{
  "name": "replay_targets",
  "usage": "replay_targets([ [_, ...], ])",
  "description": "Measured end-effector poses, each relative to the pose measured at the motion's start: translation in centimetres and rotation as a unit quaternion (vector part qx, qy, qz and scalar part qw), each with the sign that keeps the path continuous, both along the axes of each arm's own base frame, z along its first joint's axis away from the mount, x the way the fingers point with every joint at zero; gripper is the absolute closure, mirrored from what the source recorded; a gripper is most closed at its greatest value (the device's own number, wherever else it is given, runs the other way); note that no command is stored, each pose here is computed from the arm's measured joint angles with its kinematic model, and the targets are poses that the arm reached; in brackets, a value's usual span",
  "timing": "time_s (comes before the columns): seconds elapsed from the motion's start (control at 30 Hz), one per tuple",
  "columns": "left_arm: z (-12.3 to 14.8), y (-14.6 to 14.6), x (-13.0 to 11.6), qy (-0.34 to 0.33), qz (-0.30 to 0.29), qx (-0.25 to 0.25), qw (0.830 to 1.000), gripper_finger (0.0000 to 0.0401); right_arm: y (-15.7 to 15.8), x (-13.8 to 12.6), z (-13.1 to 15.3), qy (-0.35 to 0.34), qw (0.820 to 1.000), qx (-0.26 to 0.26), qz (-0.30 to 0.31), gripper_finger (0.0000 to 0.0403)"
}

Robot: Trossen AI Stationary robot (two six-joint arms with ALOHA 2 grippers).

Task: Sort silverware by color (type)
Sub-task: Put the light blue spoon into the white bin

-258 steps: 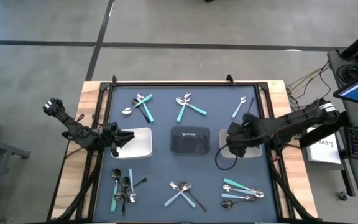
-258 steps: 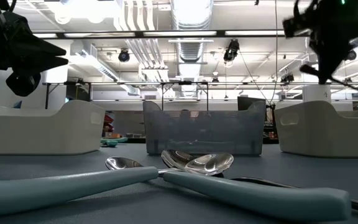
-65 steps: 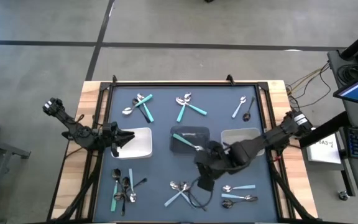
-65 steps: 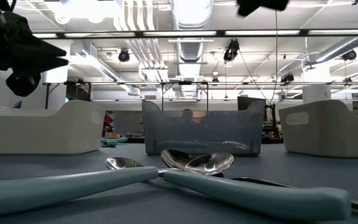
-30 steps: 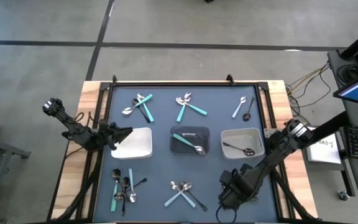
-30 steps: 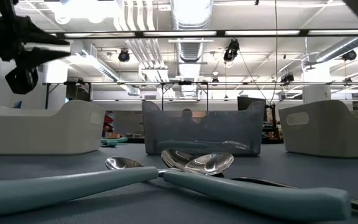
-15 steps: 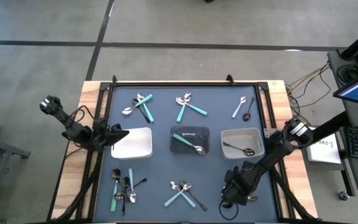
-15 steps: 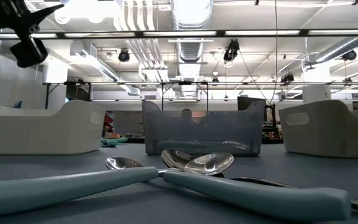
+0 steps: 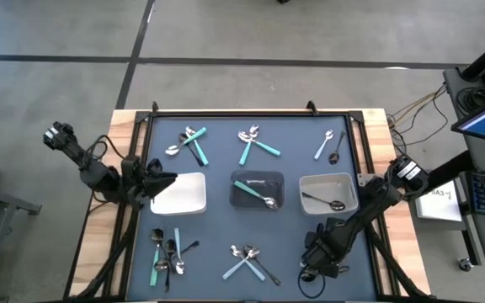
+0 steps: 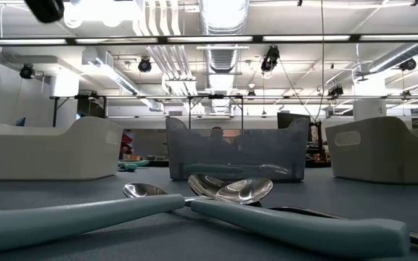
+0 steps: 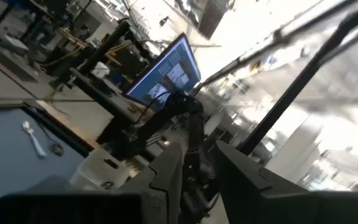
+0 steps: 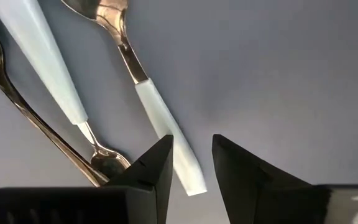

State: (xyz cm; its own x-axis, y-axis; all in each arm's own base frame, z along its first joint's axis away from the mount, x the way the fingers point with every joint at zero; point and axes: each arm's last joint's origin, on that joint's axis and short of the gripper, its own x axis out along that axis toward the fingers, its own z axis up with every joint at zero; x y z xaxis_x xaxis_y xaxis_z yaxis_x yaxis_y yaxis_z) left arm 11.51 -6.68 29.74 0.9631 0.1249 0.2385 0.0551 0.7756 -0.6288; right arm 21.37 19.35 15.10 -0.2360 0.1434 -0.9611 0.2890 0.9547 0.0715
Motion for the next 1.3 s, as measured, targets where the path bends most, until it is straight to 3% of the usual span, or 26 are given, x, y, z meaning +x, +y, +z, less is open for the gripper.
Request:
replay_targets([
  [0.17, 3.0, -0.9, 1.4, 0.096, 0.043, 0.055, 0.993, 0.0325, 0.0, 0.2, 1.8, -0.048, 0.999, 0.016, 0.001, 0.0301],
  [0.3, 4.7, -1.3, 2.3, 0.170, 0.100, 0.048, 0.979, 0.0325, 0.0, 0.2, 1.2, -0.056, 0.998, 0.018, 0.000, 0.0298],
  [0.43, 6.2, -2.1, 3.3, 0.219, 0.112, 0.062, 0.967, 0.0325, 0.2, 0.3, 0.7, -0.068, 0.997, 0.035, -0.001, 0.0301],
  [0.63, 9.1, -3.6, 5.1, 0.237, 0.115, 0.088, 0.961, 0.0325, 0.2, 0.2, 0.2, -0.074, 0.996, 0.045, -0.007, 0.0301],
  [0.87, 12.2, -5.0, 6.9, 0.230, 0.142, 0.122, 0.955, 0.0325, -0.3, -0.2, -1.4, -0.077, 0.997, 0.003, -0.003, 0.0309],
  [1.1, 13.7, -6.0, 8.2, 0.248, 0.150, 0.168, 0.942, 0.0325, -0.6, -0.5, -2.6, -0.066, 0.998, -0.011, 0.003, 0.0363],
  [1.3, 11.9, -5.4, 7.6, 0.302, 0.175, 0.109, 0.931, 0.0325, -0.6, -0.4, -2.5, -0.071, 0.997, -0.010, 0.018, 0.0381],
])
